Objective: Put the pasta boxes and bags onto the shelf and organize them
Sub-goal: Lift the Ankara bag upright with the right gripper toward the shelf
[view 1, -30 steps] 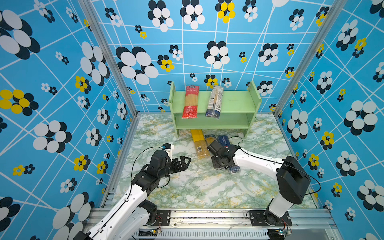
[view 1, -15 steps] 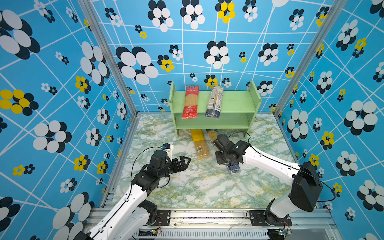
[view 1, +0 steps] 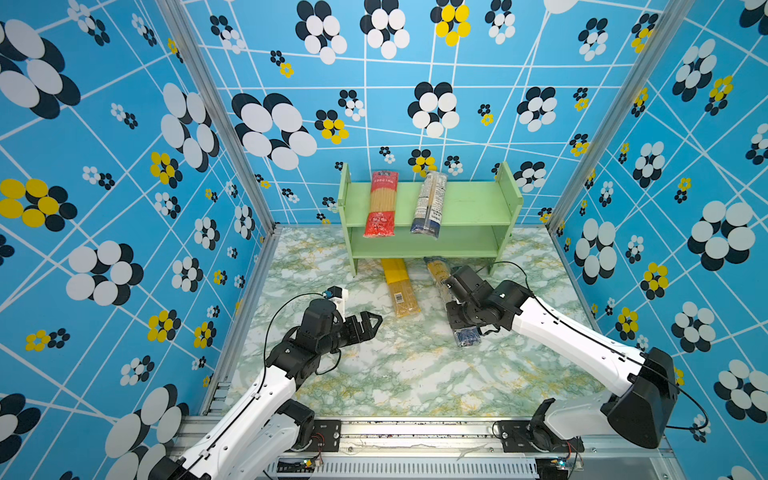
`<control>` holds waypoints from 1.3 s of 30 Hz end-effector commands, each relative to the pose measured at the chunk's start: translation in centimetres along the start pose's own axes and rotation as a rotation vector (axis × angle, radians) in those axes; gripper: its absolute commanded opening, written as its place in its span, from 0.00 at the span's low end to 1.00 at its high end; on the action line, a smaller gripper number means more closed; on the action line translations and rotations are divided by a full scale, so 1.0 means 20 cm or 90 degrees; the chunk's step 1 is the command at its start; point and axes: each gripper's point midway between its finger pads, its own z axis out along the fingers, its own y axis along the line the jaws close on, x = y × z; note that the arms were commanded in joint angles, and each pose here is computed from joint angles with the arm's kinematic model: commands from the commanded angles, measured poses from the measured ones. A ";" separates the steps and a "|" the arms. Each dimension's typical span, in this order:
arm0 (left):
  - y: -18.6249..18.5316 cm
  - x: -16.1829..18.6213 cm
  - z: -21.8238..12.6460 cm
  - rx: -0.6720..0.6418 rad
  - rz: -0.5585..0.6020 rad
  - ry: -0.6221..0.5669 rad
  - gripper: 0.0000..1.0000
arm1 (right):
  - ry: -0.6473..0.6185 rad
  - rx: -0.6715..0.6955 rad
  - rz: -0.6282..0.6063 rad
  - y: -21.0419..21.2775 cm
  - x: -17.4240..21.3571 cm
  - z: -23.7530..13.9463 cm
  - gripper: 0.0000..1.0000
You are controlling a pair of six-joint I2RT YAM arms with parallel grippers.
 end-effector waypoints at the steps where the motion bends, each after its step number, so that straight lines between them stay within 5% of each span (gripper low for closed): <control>1: 0.00 -0.01 0.01 0.011 -0.002 -0.001 1.00 | -0.100 -0.023 0.044 -0.02 -0.16 -0.20 0.00; 39: -0.03 -0.06 0.06 0.023 0.021 0.006 1.00 | -0.278 0.000 0.102 -0.28 -0.30 -0.91 0.00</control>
